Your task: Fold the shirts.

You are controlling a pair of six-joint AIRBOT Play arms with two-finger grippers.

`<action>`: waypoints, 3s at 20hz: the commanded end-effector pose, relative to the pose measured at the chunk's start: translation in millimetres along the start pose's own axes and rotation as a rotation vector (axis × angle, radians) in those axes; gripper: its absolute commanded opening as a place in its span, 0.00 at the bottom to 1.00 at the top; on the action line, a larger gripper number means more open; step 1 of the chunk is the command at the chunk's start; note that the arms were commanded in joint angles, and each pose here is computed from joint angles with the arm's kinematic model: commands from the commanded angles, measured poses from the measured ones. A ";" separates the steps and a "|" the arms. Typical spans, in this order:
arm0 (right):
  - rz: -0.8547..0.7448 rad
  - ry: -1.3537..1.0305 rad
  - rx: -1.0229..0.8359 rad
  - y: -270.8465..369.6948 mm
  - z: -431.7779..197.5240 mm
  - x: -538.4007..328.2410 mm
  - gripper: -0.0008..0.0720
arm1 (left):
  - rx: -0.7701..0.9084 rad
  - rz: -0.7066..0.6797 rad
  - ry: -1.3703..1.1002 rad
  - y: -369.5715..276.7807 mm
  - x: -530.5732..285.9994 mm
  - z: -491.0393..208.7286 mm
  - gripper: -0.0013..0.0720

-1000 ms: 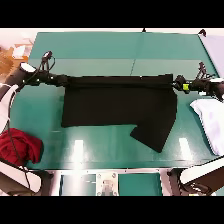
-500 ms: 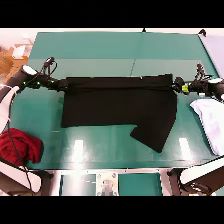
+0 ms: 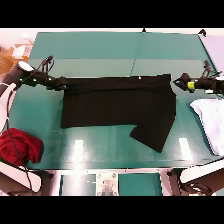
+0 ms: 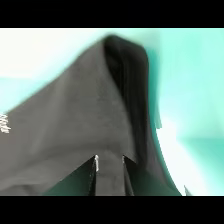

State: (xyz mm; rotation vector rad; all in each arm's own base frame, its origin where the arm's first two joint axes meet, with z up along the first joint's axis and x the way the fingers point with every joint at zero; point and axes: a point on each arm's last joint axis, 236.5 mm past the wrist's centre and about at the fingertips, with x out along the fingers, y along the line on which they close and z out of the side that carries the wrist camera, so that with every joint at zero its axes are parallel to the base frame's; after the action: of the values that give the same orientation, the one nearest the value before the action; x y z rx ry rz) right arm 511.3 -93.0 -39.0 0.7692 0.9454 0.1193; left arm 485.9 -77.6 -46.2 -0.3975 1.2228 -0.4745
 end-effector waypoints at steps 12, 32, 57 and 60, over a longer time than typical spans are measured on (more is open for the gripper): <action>-0.211 0.153 0.200 -60.8 -157.5 -142.1 0.42 | -0.247 0.204 0.421 -2.5 -80.6 -153.8 0.98; -0.078 0.307 0.289 -18.0 -283.0 -58.0 0.51 | -0.596 0.100 -0.245 -29.4 9.2 -184.0 0.58; -0.256 0.185 0.197 23.3 -201.7 -157.0 0.04 | -0.149 0.232 -0.180 -74.8 -88.1 -157.3 0.05; -0.184 0.087 0.157 48.0 -148.1 -148.3 0.04 | -0.122 0.237 -0.181 -75.7 -80.4 -120.0 0.05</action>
State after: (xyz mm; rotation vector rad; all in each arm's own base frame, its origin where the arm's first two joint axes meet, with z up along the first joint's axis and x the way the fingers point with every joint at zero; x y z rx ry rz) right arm 277.1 -31.4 10.0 0.8230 1.2364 -0.1163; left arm 309.1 -100.5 9.8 -0.4219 1.1426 -0.1400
